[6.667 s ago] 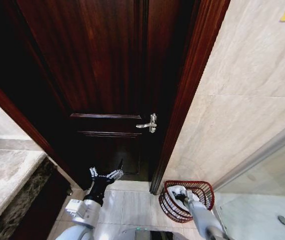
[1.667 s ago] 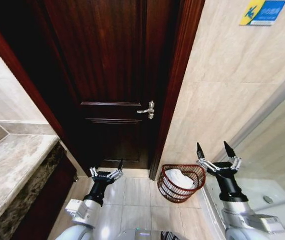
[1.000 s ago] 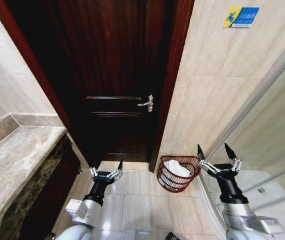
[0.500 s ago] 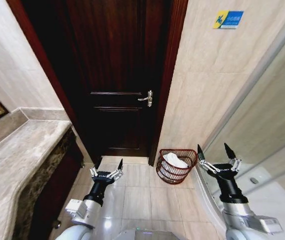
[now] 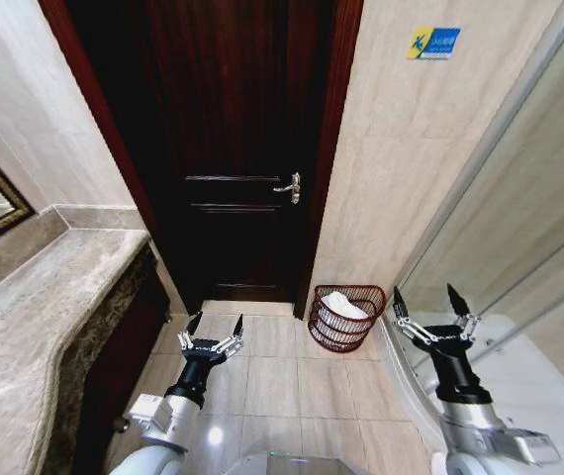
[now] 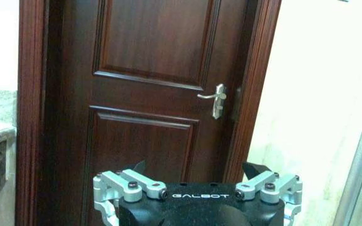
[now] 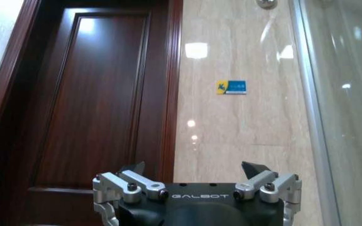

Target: Discard the used towel into the hamper.

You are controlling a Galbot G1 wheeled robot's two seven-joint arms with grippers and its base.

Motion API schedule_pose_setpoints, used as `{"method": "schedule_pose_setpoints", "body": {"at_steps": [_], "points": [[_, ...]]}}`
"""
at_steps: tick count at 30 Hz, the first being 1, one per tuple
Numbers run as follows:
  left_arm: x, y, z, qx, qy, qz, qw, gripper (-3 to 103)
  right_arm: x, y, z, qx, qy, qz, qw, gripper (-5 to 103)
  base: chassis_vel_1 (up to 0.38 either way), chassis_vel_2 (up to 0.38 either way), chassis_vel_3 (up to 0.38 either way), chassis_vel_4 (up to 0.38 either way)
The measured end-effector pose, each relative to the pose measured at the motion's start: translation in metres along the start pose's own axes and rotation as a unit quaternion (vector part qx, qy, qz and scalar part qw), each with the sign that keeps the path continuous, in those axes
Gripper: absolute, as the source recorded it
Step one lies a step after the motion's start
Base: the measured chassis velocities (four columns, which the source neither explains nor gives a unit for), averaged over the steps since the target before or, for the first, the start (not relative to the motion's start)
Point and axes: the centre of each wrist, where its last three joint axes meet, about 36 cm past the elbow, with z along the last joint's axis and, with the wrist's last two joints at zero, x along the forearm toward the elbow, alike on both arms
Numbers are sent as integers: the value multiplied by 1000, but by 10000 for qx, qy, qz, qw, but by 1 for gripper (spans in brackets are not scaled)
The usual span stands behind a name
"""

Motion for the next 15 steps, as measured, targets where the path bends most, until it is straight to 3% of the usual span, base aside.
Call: {"method": "schedule_pose_setpoints", "body": {"at_steps": [15], "points": [[0, 0, 0, 0, 1, 0, 10000, 100, -3, 0, -2, 94, -348, 88, 9993, 100, -31, -32, -35, -38]]}}
